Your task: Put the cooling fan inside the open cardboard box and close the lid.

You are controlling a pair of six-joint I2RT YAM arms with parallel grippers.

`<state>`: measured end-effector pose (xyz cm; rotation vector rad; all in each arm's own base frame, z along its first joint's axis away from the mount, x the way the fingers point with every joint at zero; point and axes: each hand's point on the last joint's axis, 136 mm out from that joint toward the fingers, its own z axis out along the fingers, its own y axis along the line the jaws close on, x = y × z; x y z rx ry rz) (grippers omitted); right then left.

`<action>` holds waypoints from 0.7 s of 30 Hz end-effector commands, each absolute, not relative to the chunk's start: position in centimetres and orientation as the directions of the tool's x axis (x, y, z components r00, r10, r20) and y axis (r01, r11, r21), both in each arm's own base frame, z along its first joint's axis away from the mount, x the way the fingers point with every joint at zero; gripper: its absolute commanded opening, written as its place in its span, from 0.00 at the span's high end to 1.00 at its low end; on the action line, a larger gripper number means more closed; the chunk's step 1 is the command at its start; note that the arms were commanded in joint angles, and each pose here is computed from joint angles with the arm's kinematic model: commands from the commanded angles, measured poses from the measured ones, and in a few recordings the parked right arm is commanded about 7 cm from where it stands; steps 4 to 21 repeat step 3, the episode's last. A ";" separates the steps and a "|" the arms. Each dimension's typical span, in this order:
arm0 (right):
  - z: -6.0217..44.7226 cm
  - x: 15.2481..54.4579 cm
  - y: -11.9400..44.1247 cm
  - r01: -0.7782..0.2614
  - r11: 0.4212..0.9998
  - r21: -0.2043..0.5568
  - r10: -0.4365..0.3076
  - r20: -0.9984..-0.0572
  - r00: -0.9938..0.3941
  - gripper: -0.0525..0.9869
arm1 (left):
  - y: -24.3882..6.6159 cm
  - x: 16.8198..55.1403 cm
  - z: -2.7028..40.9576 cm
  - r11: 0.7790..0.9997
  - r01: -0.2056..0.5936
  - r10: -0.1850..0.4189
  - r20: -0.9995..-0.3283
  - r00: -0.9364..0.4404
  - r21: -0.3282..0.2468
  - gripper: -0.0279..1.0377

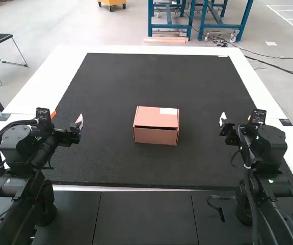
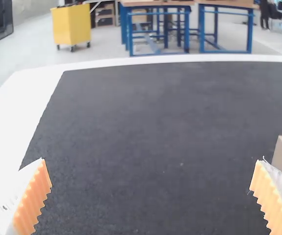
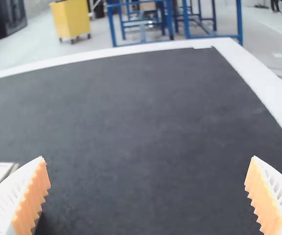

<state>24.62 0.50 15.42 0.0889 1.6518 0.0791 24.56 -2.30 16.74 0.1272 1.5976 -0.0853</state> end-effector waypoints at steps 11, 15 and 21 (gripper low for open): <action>15.6 24.6 0.3 0.023 0.994 0.104 0.105 -0.992 -0.068 0.08 | -2.0 24.6 17.0 0.992 0.120 0.040 -0.999 -0.007 0.039 0.07; 15.6 24.6 0.3 0.023 0.994 0.104 0.105 -0.992 -0.068 0.08 | -2.0 24.6 17.0 0.992 0.120 0.040 -0.999 -0.007 0.039 0.07; 15.6 24.6 0.3 0.023 0.994 0.104 0.105 -0.992 -0.068 0.08 | -2.0 24.6 17.0 0.992 0.120 0.040 -0.999 -0.007 0.039 0.07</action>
